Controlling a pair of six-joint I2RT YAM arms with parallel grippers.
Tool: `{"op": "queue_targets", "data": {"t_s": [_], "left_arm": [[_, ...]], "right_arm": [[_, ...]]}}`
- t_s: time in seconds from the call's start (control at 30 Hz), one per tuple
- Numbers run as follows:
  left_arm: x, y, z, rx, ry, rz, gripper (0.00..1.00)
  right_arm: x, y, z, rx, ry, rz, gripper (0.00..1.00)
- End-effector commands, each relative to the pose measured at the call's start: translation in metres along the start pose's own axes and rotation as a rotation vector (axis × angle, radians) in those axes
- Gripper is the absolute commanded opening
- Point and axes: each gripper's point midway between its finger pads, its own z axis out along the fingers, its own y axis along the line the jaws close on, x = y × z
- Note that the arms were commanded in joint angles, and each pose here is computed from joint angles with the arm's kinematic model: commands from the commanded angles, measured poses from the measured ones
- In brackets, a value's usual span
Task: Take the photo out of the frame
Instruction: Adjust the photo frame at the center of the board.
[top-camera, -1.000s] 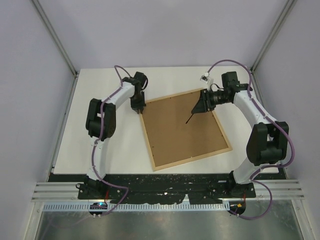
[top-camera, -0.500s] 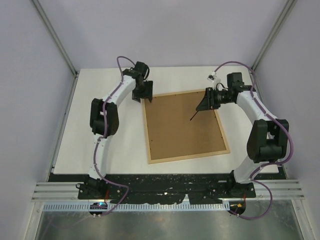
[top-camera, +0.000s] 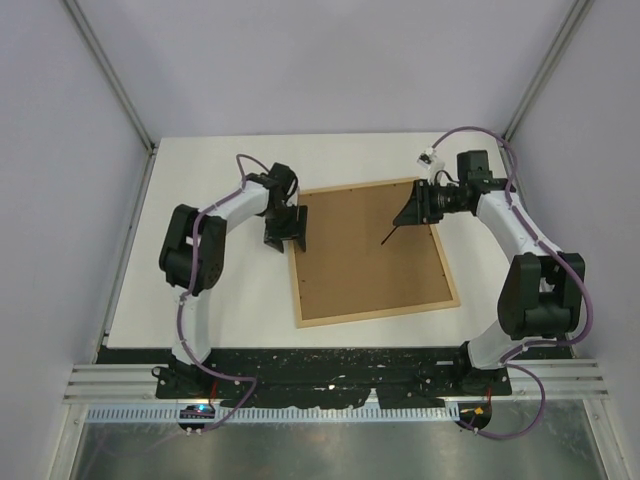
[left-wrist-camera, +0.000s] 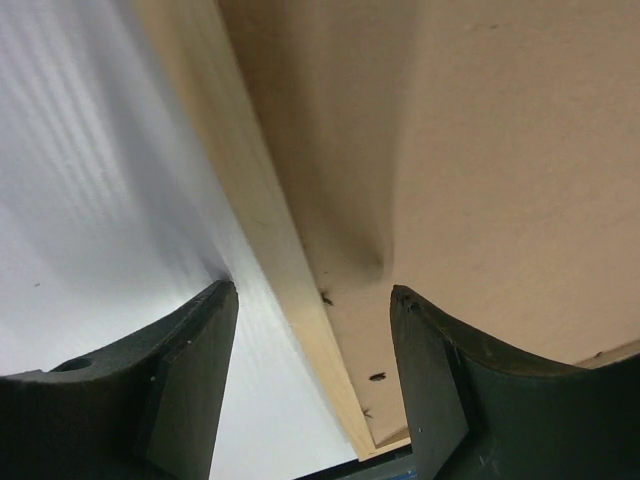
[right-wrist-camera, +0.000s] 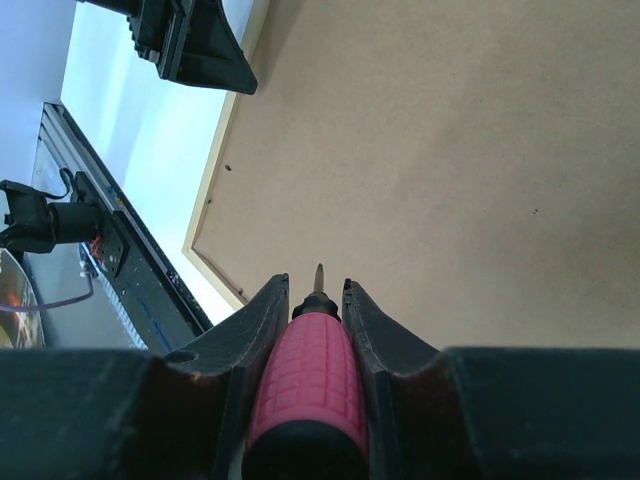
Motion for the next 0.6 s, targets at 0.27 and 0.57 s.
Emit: {"op": "queue_targets", "data": {"t_s": [0.27,0.57], "left_arm": [[-0.017,-0.022,-0.009,0.014,-0.1,0.022,0.56],[-0.012,-0.013,-0.019,-0.018,-0.132,0.009,0.47]], "right_arm": [[-0.01,0.014,-0.013,0.013,-0.059,-0.059,0.08],[-0.008,0.013,-0.01,0.002,-0.057,-0.053,0.08]]}}
